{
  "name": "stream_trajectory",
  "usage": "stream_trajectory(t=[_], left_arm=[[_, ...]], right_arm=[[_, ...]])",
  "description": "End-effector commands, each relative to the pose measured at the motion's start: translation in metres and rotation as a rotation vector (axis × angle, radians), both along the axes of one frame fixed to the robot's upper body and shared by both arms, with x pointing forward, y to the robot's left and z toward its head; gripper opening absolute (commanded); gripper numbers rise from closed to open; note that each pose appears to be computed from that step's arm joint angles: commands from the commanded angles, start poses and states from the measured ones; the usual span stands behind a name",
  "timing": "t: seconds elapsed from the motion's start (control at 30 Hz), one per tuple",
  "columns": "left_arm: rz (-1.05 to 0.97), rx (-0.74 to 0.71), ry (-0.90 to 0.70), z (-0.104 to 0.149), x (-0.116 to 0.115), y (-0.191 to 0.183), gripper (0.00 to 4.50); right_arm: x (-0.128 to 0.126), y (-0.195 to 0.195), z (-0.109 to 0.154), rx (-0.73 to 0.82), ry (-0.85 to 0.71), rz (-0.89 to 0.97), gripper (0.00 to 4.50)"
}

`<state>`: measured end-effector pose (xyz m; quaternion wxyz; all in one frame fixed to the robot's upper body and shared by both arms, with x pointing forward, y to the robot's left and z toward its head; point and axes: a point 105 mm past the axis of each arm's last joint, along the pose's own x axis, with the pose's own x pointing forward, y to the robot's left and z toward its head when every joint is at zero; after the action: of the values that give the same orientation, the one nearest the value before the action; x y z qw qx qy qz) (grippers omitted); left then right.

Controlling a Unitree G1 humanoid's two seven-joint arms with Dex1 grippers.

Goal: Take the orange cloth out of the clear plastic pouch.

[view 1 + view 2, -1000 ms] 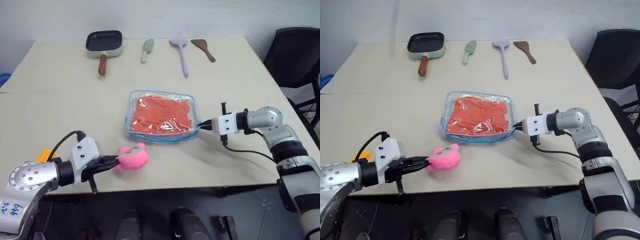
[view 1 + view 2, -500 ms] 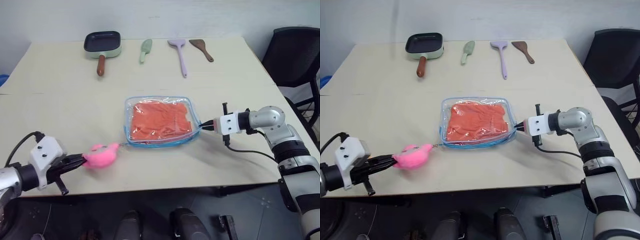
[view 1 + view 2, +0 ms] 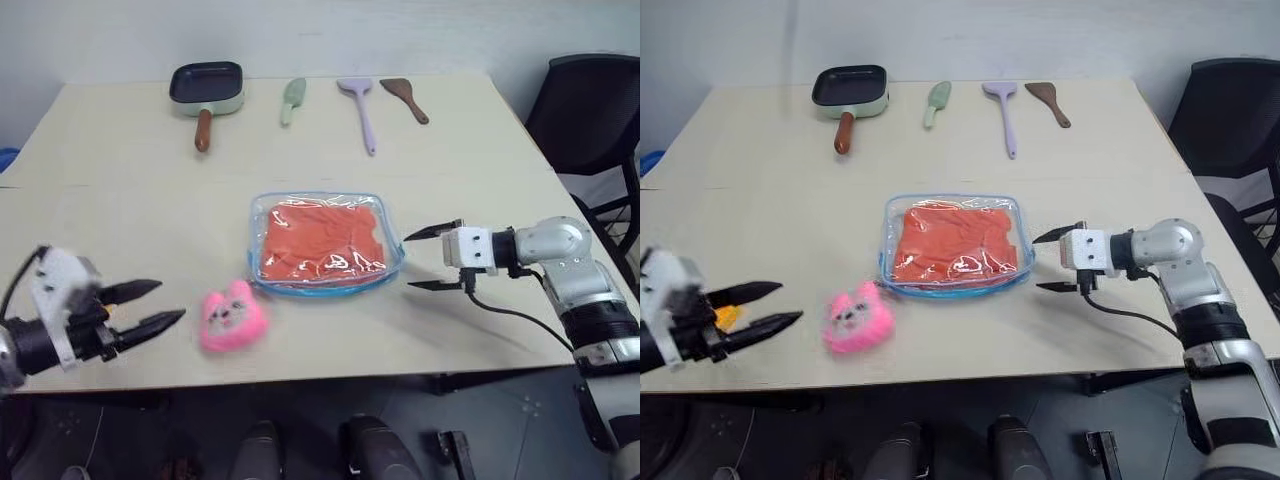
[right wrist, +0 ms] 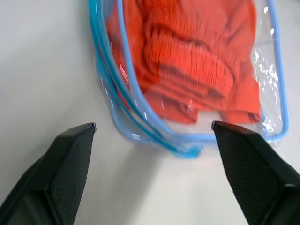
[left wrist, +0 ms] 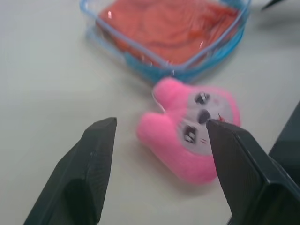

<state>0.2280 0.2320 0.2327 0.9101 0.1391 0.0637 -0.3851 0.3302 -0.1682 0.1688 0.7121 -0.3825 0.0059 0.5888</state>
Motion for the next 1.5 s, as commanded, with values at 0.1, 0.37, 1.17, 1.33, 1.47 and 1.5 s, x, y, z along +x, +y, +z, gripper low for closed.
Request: stream_trajectory(t=[0.1,0.37,1.17,1.33,1.47,1.5], left_arm=[[-0.166,0.212,-0.123,0.007,0.034,-0.055,3.23],[-0.339,0.593,-0.210,-0.047,0.068,-0.074,3.23],[-0.427,0.619,-0.267,-0.080,0.092,-0.099,2.85],[-0.424,0.585,-0.273,-0.077,0.092,-0.105,1.44],[-0.415,0.541,-0.254,-0.075,0.090,-0.106,0.24],[-0.405,0.516,-0.244,-0.074,0.090,-0.106,0.03]], right_arm=[[-0.032,0.025,0.029,0.140,0.108,0.052,4.12],[-0.053,0.034,0.030,0.198,0.204,0.042,4.12],[-0.069,0.029,0.018,0.212,0.216,-0.025,4.14],[-0.069,0.029,0.016,0.212,0.217,-0.029,4.14],[-0.069,0.031,0.013,0.212,0.216,-0.029,4.14],[-0.068,0.032,0.013,0.212,0.216,-0.030,4.14]])
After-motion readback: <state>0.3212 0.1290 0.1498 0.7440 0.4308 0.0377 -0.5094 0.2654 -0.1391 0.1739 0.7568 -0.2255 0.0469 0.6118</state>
